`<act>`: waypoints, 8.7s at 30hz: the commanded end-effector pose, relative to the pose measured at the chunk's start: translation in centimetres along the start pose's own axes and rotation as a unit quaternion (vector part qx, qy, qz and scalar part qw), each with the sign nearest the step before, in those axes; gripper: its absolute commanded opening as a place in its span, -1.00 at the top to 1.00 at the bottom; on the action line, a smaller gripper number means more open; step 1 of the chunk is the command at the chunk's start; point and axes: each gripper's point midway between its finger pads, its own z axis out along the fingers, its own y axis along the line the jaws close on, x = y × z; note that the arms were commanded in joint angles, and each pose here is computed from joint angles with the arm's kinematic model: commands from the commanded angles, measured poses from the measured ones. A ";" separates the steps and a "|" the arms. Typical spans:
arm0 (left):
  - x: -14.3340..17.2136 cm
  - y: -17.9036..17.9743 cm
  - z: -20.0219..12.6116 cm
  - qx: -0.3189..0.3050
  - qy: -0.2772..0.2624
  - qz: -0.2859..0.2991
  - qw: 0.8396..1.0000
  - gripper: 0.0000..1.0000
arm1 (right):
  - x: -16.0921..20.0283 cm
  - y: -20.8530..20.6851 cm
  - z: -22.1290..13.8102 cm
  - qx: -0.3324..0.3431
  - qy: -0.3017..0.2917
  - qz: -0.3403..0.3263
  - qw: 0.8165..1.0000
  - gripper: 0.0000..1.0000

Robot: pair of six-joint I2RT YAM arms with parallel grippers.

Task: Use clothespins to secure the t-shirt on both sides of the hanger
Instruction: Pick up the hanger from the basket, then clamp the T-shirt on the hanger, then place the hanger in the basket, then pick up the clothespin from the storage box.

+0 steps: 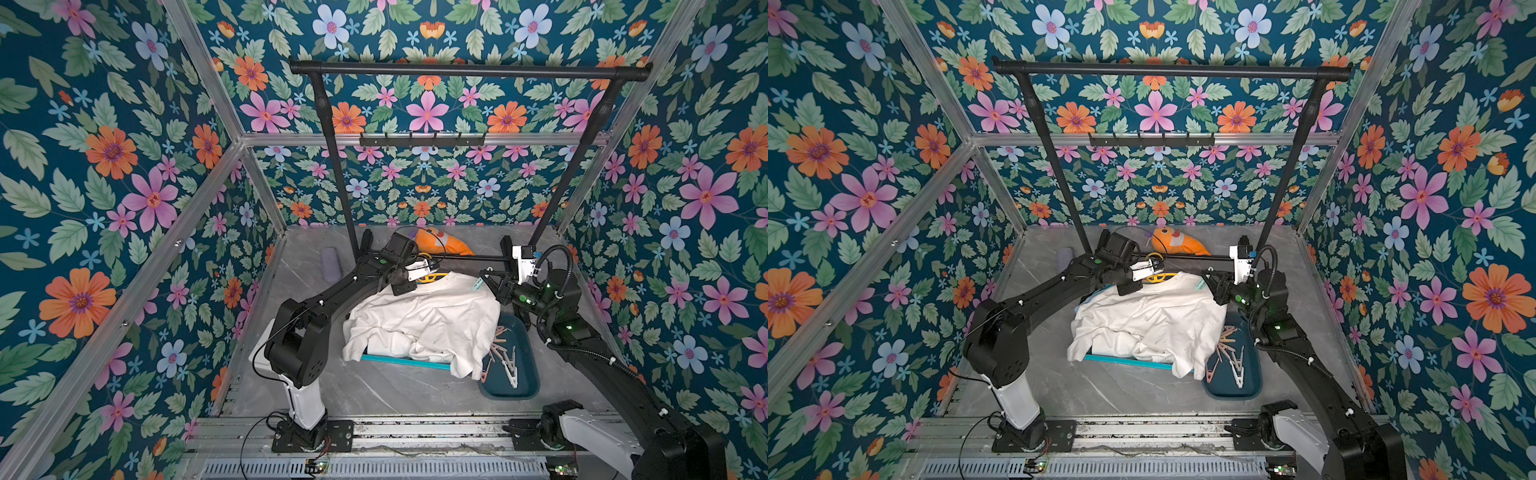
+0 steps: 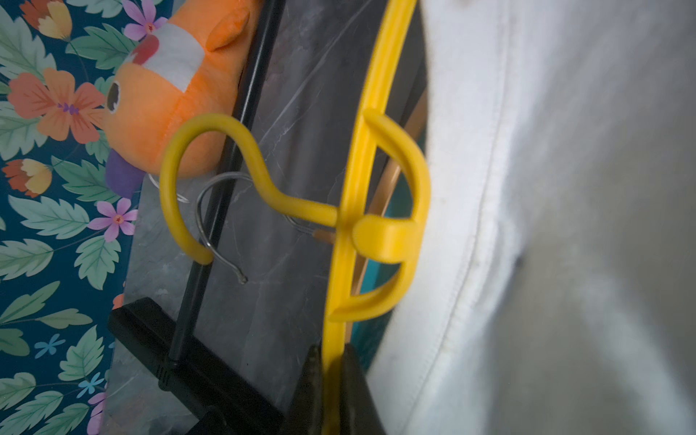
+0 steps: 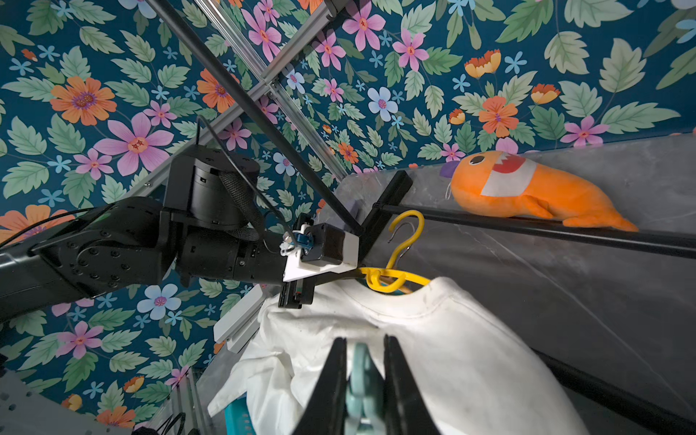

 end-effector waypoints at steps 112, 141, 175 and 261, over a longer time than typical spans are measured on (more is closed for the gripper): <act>-7.2 0.4 -15.1 -0.322 -0.302 0.114 0.890 1.00 | -2.2 6.9 -2.3 -0.194 0.072 -0.104 0.973 1.00; -5.2 0.0 -11.4 -0.296 -0.233 0.120 0.918 1.00 | -5.6 6.9 -4.2 -0.089 0.004 -0.138 0.986 -0.99; -2.3 3.1 -7.5 -0.246 -0.109 -0.017 0.963 -0.10 | 18.1 -8.8 -10.9 0.363 0.289 0.243 0.852 0.51; -13.3 -8.8 -26.8 0.205 -0.530 -0.161 0.807 -0.65 | -6.6 20.7 -8.0 -0.353 -0.040 -0.096 0.930 1.00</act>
